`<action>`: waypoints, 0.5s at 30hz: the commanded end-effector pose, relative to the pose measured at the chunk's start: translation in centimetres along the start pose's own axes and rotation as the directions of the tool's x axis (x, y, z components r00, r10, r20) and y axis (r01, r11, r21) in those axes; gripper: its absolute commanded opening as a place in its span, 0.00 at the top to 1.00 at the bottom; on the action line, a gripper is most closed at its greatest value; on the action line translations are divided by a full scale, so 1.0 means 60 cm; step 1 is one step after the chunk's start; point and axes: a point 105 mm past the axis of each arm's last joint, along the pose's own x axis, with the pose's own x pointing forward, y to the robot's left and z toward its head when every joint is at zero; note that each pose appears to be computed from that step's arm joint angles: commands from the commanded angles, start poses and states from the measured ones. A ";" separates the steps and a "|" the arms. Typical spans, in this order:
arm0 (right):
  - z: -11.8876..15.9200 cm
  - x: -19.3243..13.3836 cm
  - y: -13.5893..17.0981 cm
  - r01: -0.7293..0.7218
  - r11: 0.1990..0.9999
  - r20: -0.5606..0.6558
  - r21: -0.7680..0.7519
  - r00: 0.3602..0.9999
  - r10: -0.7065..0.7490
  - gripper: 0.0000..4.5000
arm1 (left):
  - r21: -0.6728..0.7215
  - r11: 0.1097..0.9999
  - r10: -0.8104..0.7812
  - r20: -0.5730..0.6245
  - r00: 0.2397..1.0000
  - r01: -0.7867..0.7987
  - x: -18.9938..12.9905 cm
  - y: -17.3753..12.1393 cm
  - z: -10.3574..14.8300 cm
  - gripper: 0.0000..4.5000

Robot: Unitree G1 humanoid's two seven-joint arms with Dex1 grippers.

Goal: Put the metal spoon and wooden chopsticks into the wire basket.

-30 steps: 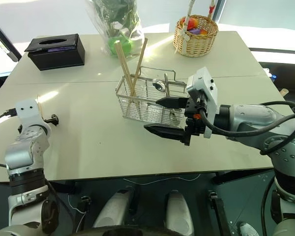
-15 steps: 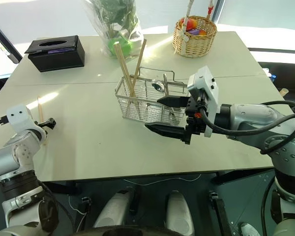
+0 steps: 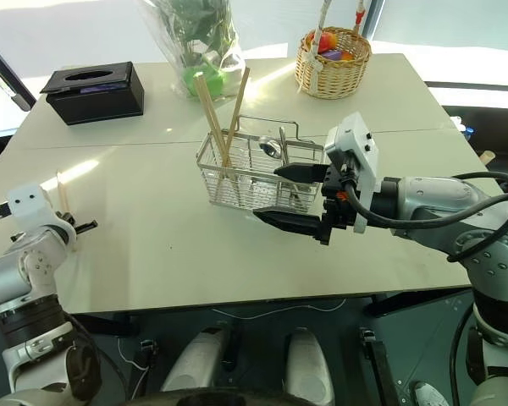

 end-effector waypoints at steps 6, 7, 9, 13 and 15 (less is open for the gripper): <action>0.016 -0.011 -0.012 0.068 0.997 0.058 -0.037 0.996 -0.066 0.00 | 0.032 0.971 -0.224 0.487 0.844 0.239 -0.021 -0.051 0.204 1.00; 0.015 -0.011 -0.013 0.075 0.997 0.061 -0.035 0.996 -0.073 0.00 | 0.042 0.942 -0.300 0.553 0.777 0.333 -0.037 -0.072 0.236 1.00; 0.012 -0.012 -0.016 0.091 0.995 0.064 -0.033 0.994 -0.089 0.00 | 0.146 0.860 -0.461 0.635 0.620 0.490 -0.073 -0.120 0.285 1.00; 0.010 -0.021 -0.026 0.146 0.989 0.074 -0.033 0.987 -0.143 0.00 | 0.307 0.650 -0.655 0.691 0.307 0.695 -0.142 -0.195 0.335 1.00; 0.011 -0.027 -0.032 0.176 0.984 0.081 -0.036 0.982 -0.173 0.00 | 0.369 0.554 -0.700 0.691 0.178 0.746 -0.169 -0.223 0.346 1.00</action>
